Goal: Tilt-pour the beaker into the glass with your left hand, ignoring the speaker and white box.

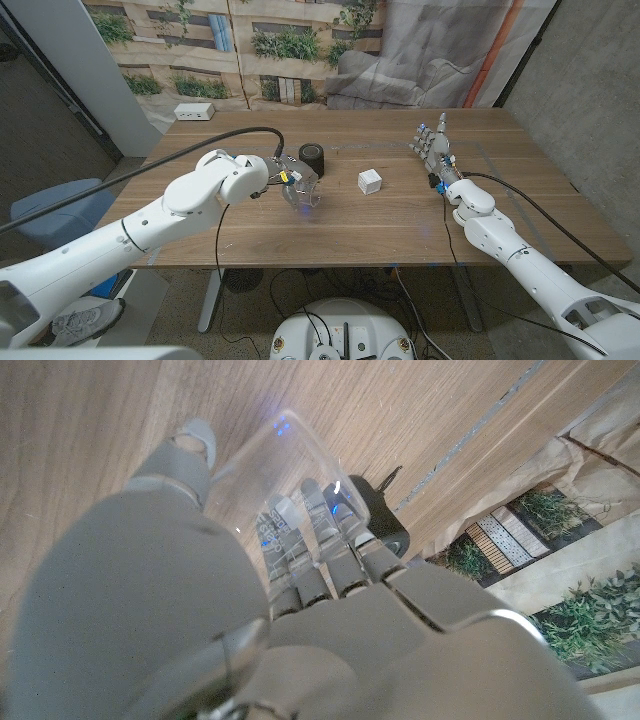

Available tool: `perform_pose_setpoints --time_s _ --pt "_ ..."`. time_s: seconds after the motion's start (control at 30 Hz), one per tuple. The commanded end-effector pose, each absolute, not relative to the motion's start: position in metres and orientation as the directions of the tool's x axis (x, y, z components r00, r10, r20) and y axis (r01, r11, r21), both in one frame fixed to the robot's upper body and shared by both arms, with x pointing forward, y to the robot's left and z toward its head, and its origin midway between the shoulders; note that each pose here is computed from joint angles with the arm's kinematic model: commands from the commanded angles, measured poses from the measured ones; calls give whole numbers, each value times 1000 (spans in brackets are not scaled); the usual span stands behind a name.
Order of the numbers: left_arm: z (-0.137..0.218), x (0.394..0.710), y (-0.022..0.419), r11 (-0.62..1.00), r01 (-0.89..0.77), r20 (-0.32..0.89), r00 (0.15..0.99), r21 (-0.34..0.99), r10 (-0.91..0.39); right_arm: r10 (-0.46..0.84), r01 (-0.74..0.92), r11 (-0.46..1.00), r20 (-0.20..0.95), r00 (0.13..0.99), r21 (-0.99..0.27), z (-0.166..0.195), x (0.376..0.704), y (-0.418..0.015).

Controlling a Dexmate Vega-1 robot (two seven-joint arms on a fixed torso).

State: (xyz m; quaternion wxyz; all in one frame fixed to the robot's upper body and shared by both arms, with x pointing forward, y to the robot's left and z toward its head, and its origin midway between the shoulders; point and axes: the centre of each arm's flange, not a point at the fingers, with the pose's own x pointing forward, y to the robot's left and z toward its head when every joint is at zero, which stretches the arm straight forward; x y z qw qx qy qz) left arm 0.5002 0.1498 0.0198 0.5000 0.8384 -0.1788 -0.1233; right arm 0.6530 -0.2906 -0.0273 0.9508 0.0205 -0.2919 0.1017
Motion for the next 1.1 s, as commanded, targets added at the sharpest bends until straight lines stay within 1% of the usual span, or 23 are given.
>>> perform_pose_setpoints --time_s 0.03,0.37,0.4,0.67,1.1 --pt "22 501 142 -529 -160 -59 926 834 -372 181 -205 979 559 809 -20 -27 653 -291" --pt "24 502 138 -629 -140 -83 947 764 -311 181 -205 979 559 809 -20 -27 653 -291" --pt "24 502 137 -635 -132 -79 953 761 -293 181 -205 979 559 809 -20 -27 653 -291" --pt "20 502 134 -684 -162 -45 961 712 -274 181 -205 979 559 809 -20 -27 653 -291" --pt "16 500 131 -676 -187 -16 959 713 -283 181 -205 979 559 809 -20 -28 653 -291"
